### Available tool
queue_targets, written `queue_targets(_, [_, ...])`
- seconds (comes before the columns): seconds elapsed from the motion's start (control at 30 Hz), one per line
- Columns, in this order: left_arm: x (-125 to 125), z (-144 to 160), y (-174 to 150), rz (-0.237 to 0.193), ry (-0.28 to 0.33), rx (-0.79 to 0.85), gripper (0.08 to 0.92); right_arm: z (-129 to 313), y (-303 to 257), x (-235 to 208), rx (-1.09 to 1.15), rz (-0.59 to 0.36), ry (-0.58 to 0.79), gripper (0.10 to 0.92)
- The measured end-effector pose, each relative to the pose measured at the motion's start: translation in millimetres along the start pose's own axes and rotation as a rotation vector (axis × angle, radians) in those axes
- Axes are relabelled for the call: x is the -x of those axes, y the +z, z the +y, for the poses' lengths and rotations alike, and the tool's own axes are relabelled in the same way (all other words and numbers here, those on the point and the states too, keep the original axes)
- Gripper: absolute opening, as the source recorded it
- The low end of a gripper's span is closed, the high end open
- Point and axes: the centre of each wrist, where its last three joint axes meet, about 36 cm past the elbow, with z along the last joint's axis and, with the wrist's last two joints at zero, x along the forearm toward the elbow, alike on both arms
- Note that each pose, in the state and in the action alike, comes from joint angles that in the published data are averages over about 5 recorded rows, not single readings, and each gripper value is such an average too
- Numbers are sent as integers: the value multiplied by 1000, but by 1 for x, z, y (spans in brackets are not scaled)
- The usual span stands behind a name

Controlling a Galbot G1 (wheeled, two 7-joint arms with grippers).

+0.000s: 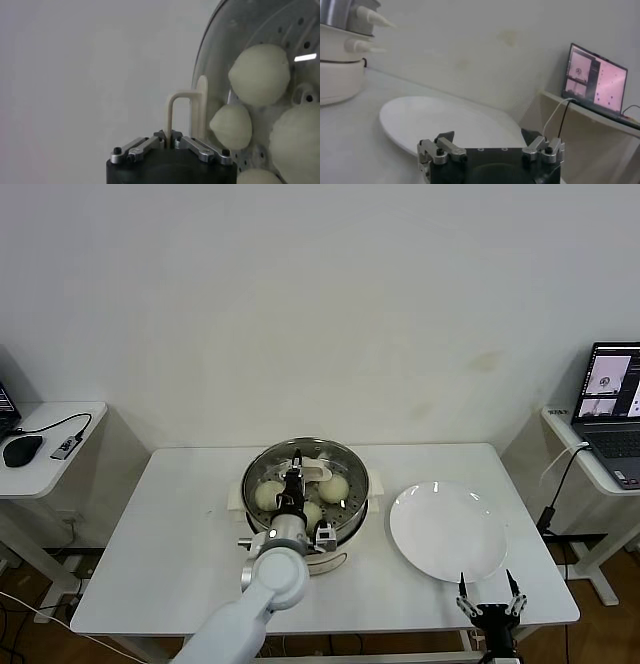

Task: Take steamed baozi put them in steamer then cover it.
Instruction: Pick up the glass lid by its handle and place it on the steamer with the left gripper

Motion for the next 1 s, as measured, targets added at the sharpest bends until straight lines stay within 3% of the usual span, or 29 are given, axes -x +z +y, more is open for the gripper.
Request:
queue_targets(0.27, [-3, 0, 0, -2, 8, -16, 179, 2, 0, 0, -2, 1, -9, 823])
queue_targets(0.67, [-19, 7, 14, -6, -13, -34, 520, 3, 1, -4, -13, 7, -23, 823])
queue_targets(1.0, [-59, 17, 35, -31, -30, -84, 790, 4, -2, -8, -23, 1, -35, 823])
